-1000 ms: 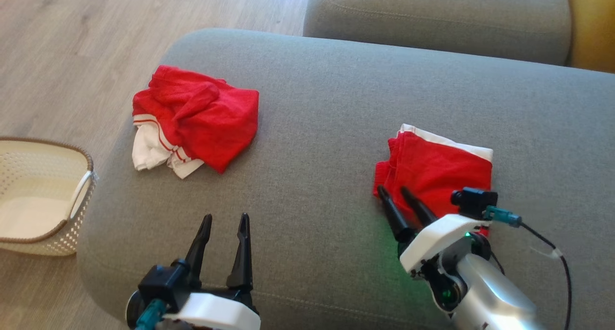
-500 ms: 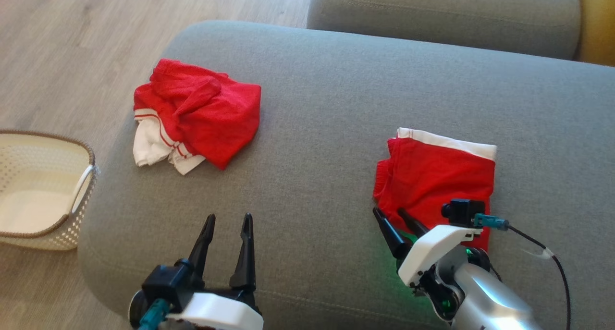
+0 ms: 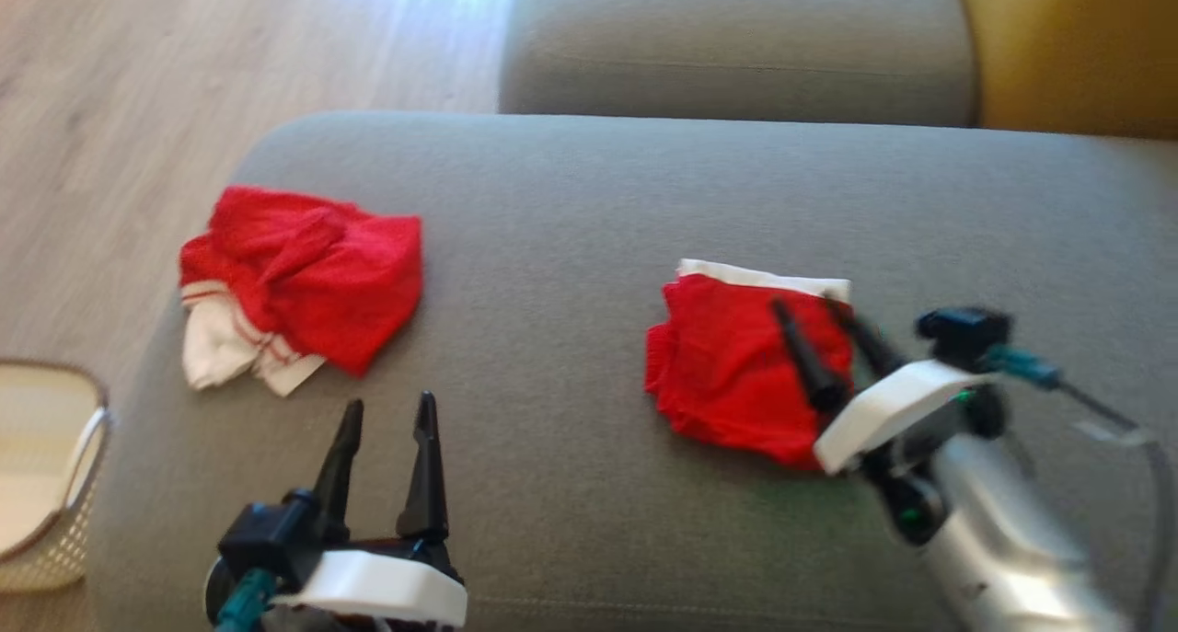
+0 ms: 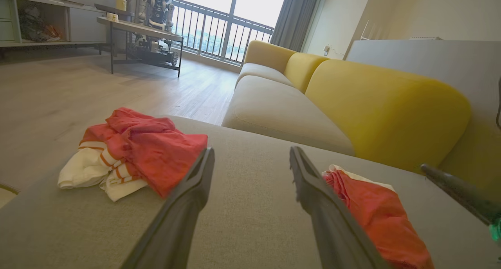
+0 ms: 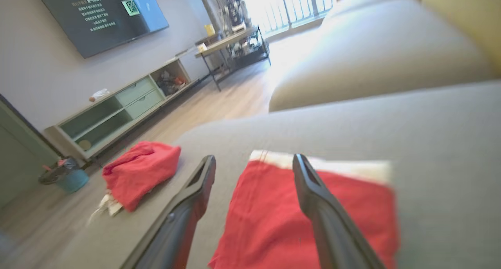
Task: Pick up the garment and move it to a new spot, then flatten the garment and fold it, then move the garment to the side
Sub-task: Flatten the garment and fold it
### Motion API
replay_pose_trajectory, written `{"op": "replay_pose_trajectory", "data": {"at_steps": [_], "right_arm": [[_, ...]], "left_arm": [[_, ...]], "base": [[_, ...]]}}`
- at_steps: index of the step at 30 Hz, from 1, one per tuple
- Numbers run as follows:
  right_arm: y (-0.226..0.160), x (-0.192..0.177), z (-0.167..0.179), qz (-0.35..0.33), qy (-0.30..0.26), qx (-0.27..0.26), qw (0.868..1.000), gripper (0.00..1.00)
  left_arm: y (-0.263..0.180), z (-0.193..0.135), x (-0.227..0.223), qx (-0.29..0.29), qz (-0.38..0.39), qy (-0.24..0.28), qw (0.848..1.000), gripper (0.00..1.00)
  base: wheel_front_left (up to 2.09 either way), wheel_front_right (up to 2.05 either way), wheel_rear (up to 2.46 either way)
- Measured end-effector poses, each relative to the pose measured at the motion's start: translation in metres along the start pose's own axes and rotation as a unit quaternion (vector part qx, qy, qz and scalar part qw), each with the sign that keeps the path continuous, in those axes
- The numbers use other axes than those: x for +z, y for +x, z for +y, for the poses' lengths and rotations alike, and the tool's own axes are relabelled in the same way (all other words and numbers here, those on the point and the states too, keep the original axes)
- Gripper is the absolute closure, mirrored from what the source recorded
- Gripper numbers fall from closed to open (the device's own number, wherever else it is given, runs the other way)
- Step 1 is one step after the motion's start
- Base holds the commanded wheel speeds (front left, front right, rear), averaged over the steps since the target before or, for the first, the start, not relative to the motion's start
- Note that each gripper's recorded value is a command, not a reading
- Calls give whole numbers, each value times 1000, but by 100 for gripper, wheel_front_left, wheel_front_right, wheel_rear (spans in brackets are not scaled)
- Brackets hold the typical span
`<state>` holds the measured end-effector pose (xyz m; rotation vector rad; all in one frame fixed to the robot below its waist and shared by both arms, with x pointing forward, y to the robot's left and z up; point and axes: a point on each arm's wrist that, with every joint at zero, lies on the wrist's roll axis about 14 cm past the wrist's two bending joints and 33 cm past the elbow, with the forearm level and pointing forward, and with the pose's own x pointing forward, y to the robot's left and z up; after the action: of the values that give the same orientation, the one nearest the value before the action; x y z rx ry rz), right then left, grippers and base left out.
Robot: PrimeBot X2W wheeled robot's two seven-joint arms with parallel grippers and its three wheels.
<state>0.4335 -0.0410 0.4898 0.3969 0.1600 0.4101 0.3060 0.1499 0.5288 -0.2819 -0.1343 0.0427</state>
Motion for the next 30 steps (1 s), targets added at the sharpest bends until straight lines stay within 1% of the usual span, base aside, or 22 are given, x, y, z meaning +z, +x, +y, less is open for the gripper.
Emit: {"op": "replay_pose_trajectory", "data": {"at_steps": [3,5,7,11,14,20,22,30], "right_arm": [[-14,46,-23,-64,-63,-14,996,0],[-30,61,-34,-95,-83,-31,991,0],[-49,65,-47,-111,-98,-54,987,0],[-84,64,-76,-118,-146,-108,976,0],[-97,65,-76,-127,-167,-124,970,0],[-117,61,-80,-132,-179,-150,963,0],[-123,58,-84,-130,-175,-161,963,0],[-121,55,-81,-127,-172,-155,964,0]], "left_arm": [[5,-7,4,-14,-7,-3,1000,0],[8,-12,5,-24,-9,-4,1000,0],[11,-16,6,-31,-10,-4,999,0],[15,-22,5,-44,-9,-4,999,0],[16,-25,2,-49,-3,-3,999,0],[5,-22,-21,-47,34,0,998,0],[0,-19,-28,-43,46,1,998,0],[-2,-17,-29,-39,47,1,998,0]], "base": [[0,0,0],[0,0,0],[0,0,0],[0,0,0],[0,0,0],[0,0,0],[0,0,0],[0,0,0]]}}
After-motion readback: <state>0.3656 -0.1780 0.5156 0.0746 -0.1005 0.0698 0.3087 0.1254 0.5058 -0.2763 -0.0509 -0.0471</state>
